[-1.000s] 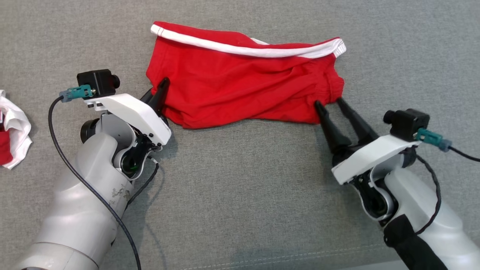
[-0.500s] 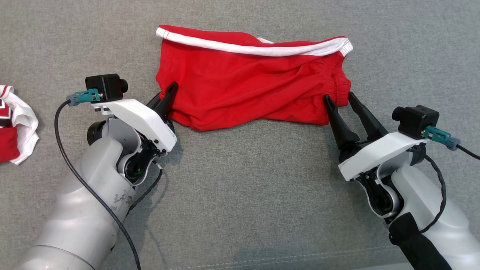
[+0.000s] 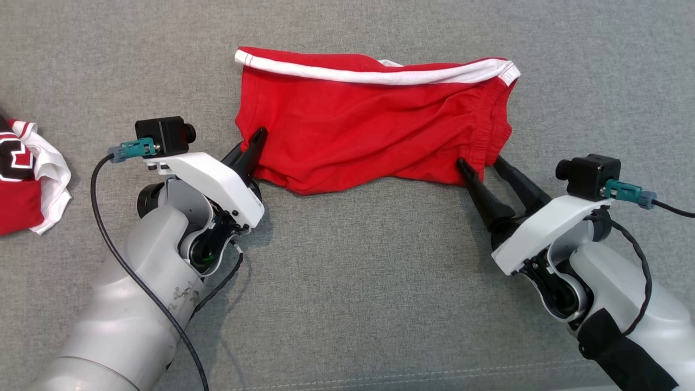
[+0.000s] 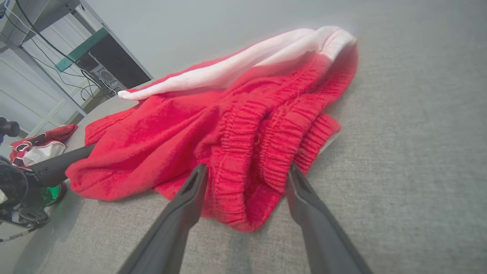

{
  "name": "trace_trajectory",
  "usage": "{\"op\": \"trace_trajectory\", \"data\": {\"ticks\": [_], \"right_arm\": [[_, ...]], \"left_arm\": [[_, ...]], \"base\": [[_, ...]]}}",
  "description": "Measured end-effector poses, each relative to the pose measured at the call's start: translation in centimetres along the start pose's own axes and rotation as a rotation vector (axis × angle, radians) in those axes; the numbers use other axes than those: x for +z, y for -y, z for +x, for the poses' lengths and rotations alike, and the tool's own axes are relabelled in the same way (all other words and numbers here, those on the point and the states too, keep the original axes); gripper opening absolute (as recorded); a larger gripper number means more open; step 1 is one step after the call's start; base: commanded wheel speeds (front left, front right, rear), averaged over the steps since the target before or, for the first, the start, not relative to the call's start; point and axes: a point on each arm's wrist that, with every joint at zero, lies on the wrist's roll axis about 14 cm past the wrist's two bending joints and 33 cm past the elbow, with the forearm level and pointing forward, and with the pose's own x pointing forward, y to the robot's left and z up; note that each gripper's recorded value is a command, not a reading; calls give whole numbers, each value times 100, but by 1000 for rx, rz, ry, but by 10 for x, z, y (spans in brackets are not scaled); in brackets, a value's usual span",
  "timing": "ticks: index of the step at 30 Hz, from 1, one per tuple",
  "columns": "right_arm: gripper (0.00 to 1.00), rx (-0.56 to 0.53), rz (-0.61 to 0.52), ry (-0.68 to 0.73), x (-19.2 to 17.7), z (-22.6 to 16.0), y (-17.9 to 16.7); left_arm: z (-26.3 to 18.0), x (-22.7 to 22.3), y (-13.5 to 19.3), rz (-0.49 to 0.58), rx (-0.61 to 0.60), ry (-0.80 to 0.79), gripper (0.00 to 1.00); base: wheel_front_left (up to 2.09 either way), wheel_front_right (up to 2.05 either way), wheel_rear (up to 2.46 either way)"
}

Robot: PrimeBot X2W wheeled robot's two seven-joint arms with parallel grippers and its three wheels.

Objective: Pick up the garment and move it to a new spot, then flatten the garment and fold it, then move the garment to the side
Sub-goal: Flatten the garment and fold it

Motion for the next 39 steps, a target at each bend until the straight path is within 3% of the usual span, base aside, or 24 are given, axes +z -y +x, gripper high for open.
{"op": "trace_trajectory", "data": {"ticks": [4, 5, 7, 9, 11, 12, 26, 39], "right_arm": [[100, 11, -10, -61, -10, -7, 1], [95, 16, -13, -76, -12, -8, 1], [48, 22, -18, -86, -12, -9, 0], [39, 32, -39, -88, -10, -8, -1], [16, 40, -52, -84, -7, -6, -2], [1, 46, -62, -87, -7, -5, -3], [0, 61, -87, -121, -3, -19, -3], [0, 145, -59, -218, -15, -33, -24]], "left_arm": [[-2, 0, 1, -4, 1, 3, 0], [-3, -1, 1, -5, 1, 2, 0], [-4, -1, 2, -5, 0, 7, 0], [-5, -1, 2, -9, 1, 6, 0], [-6, -1, 2, -12, 1, 11, 0], [-6, -1, 2, -10, 1, 10, 0], [-33, -10, -7, 7, 26, -14, 0], [-88, -24, -36, -63, 117, 45, 0]], "base": [[0, 0, 0], [0, 0, 0], [0, 0, 0], [0, 0, 0], [0, 0, 0], [0, 0, 0], [0, 0, 0], [0, 0, 0]]}}
